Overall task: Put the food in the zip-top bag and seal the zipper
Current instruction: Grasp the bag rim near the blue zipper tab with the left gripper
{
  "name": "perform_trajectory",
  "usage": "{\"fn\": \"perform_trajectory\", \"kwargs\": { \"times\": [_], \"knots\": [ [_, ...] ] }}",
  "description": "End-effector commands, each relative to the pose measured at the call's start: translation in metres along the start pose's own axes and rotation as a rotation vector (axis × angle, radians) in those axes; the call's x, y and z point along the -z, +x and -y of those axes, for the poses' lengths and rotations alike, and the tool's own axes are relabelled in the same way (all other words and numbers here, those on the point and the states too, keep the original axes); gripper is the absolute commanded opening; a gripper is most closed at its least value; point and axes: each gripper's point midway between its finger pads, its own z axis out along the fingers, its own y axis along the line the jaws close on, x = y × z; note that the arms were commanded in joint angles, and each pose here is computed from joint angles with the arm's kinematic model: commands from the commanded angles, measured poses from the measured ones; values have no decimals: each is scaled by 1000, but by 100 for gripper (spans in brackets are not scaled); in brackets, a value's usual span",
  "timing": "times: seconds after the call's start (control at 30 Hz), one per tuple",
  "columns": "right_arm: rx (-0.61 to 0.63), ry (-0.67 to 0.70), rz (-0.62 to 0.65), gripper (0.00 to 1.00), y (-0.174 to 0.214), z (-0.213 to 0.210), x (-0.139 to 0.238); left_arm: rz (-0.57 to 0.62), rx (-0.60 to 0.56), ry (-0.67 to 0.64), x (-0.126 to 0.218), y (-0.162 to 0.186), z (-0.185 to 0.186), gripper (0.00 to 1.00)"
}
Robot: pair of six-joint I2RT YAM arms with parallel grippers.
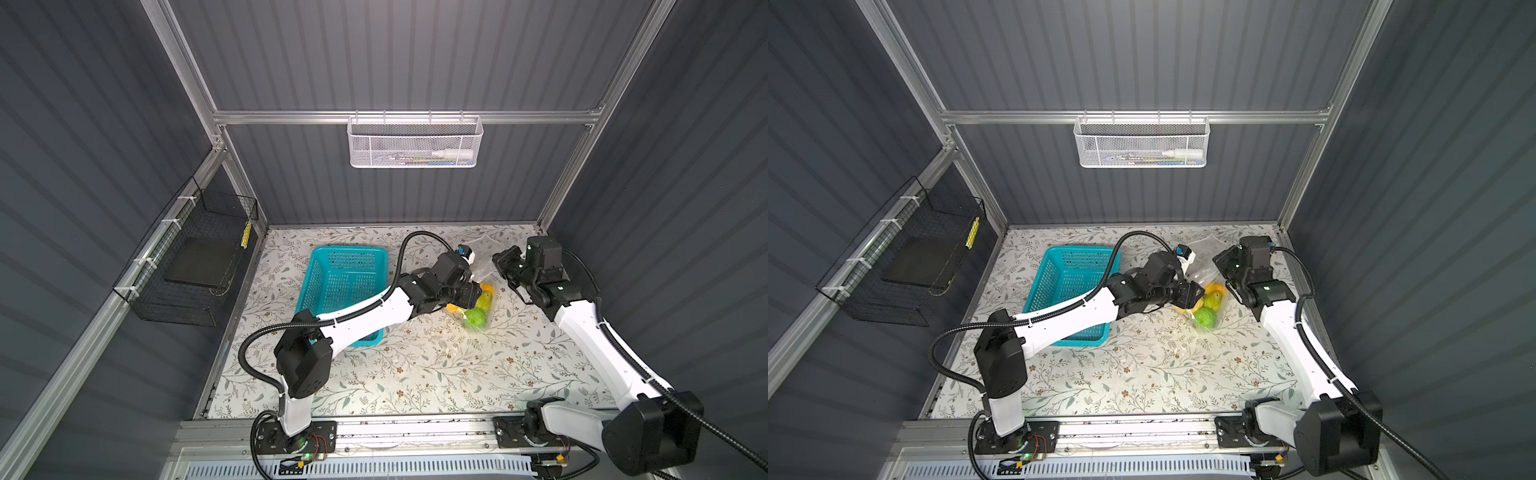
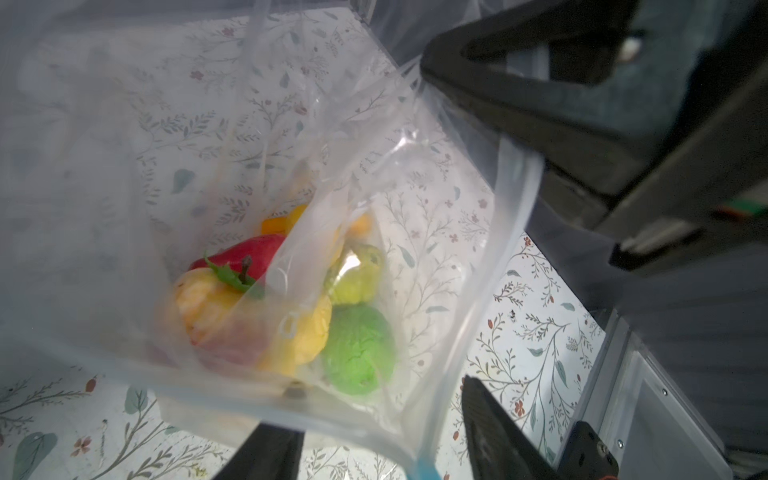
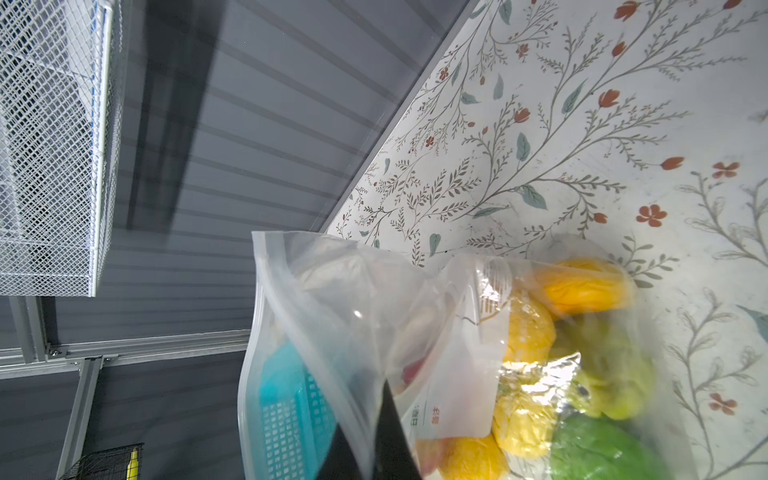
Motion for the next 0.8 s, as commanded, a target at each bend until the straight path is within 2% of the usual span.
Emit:
{"fn": "perform_trajectory", "kwargs": {
  "times": [0.0,0.17,0.43,0.5,0.67,0.77],
  "knots": [
    [-5,-17,17,0,-1,-2,6,15,-47,-37,-3,-10,-1,54],
    [-6,-23,11,0,1,-1,9,36,-43,-51,-7,-16,-3,47],
    [-7,-45,2,0,6,0,11,15,-68,-54,-13,-16,-2,13],
    [17,-62,-6,0,5,-5,12,12,-89,-34,-11,-17,2,7],
    [170,-115,-96,16,6,-19,9,2,-159,72,0,-14,21,1],
    [226,-97,-166,32,1,-19,8,-23,-183,126,1,-7,29,0]
  ]
}}
